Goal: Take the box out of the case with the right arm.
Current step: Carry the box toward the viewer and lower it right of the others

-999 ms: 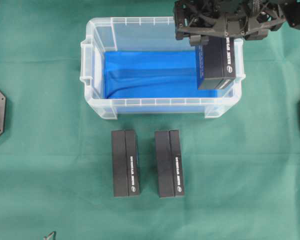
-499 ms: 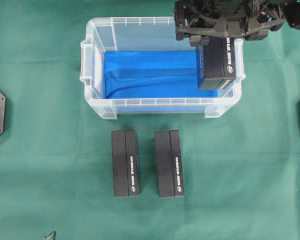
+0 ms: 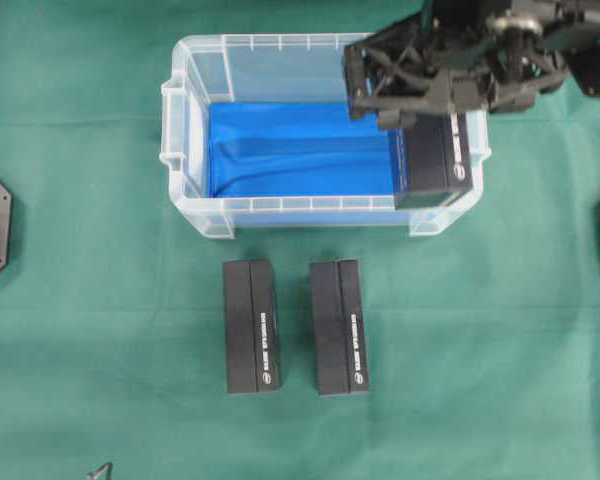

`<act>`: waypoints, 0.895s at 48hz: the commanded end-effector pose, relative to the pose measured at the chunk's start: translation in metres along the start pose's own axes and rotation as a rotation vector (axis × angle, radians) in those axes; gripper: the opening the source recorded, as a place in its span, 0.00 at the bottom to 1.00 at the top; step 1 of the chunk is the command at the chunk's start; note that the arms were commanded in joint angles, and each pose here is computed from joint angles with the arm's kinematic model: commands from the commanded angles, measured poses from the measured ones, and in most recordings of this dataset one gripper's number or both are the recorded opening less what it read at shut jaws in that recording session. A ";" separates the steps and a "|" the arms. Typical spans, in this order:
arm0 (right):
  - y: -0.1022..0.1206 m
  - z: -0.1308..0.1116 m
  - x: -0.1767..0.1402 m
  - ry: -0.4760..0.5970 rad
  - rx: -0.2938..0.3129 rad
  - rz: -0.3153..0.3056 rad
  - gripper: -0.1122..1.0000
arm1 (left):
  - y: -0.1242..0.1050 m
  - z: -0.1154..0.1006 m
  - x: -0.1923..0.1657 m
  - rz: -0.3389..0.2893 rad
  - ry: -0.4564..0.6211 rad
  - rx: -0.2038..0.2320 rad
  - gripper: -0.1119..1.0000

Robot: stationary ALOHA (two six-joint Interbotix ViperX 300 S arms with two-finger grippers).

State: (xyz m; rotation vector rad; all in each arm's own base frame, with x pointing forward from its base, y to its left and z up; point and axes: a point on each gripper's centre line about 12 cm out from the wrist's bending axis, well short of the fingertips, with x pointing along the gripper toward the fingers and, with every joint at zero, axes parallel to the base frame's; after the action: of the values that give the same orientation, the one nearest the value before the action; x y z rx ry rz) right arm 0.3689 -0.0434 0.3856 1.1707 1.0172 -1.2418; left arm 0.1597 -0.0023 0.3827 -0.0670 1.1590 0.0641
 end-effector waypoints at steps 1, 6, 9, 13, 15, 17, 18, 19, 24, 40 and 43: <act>-0.008 -0.009 -0.023 -0.001 -0.006 0.053 0.68 | 0.000 0.002 -0.002 0.002 -0.011 -0.002 0.10; -0.009 -0.026 -0.026 0.005 -0.015 0.051 0.68 | 0.000 0.003 -0.003 0.002 -0.011 -0.002 0.10; -0.009 -0.035 -0.028 0.009 -0.017 0.050 0.68 | 0.000 0.003 -0.002 0.001 -0.009 0.000 0.10; -0.010 -0.049 -0.030 0.014 -0.014 0.052 0.68 | 0.000 0.003 -0.002 0.003 -0.008 0.000 0.10; -0.011 -0.057 -0.031 0.017 -0.015 0.055 0.68 | 0.000 0.003 -0.001 0.002 -0.005 -0.001 0.10; -0.012 -0.067 -0.032 0.020 -0.019 0.051 0.68 | 0.000 0.004 -0.001 0.003 -0.006 0.000 0.10; -0.013 -0.071 -0.032 0.021 -0.019 0.048 0.68 | 0.000 0.003 -0.002 0.001 -0.008 -0.001 0.10; -0.014 -0.075 -0.033 0.022 -0.020 0.046 0.68 | 0.000 0.004 -0.001 0.001 -0.008 -0.001 0.10; -0.019 -0.095 -0.035 0.026 -0.024 0.032 0.68 | 0.000 0.004 -0.001 0.003 -0.006 -0.001 0.10; -0.031 -0.151 -0.042 0.049 -0.001 0.038 0.68 | 0.000 0.004 -0.001 0.003 -0.006 0.000 0.10; -0.031 -0.153 -0.040 0.048 -0.001 0.035 0.68 | 0.000 0.004 -0.001 0.001 -0.008 0.000 0.10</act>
State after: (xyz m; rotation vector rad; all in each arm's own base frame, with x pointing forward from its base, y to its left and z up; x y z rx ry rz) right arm 0.3456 0.1148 0.3877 1.1908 1.0456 -1.2212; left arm 0.1611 -0.0021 0.3825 -0.0659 1.1604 0.0655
